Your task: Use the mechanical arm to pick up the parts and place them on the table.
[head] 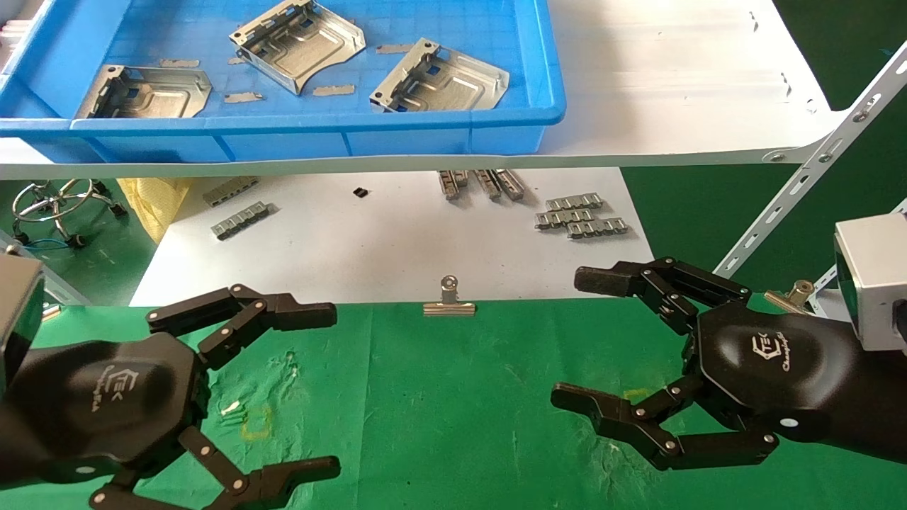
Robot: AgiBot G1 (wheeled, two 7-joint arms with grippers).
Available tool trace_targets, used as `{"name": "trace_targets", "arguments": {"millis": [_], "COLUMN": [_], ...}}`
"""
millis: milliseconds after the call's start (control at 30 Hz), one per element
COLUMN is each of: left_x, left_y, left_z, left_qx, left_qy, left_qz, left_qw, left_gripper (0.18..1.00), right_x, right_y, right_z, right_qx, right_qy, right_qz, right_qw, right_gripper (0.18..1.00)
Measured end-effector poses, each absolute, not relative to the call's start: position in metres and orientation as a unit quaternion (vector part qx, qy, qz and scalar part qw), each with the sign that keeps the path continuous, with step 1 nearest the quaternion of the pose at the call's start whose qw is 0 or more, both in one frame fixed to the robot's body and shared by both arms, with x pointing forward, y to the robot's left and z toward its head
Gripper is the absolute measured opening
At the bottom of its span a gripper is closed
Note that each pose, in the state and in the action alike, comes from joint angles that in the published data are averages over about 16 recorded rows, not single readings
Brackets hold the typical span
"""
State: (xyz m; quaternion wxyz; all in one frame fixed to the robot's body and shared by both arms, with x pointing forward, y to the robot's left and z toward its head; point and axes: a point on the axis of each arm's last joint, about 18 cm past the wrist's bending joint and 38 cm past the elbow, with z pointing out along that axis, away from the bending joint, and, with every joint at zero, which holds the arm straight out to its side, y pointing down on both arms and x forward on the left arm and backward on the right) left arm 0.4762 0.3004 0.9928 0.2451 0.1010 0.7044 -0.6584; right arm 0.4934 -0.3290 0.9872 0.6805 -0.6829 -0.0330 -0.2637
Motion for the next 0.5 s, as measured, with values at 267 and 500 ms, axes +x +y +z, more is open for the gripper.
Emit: {"name": "trace_targets", "arguments": {"millis": [267, 500], "left_x": [0.4762, 0.4762], "left_y": [0.3004, 0.3004], "left_z": [0.9928, 0.9928], "left_qx": [0.101, 0.101], "left_qy": [0.704, 0.704], "left_qz": [-0.658, -0.658], "left_qw": [0.245, 0.245], "left_gripper": [1.001, 1.001], "right_x": [0.4934, 0.4934], "right_y": [-0.3290, -0.3290], "right_z": [0.9872, 0.9872], "right_qx": [-0.683, -0.683], "right_qy": [-0.033, -0.033], "right_qz": [-0.264, -0.264], "right_qw": [0.680, 0.680], "right_gripper": [1.000, 1.000]}}
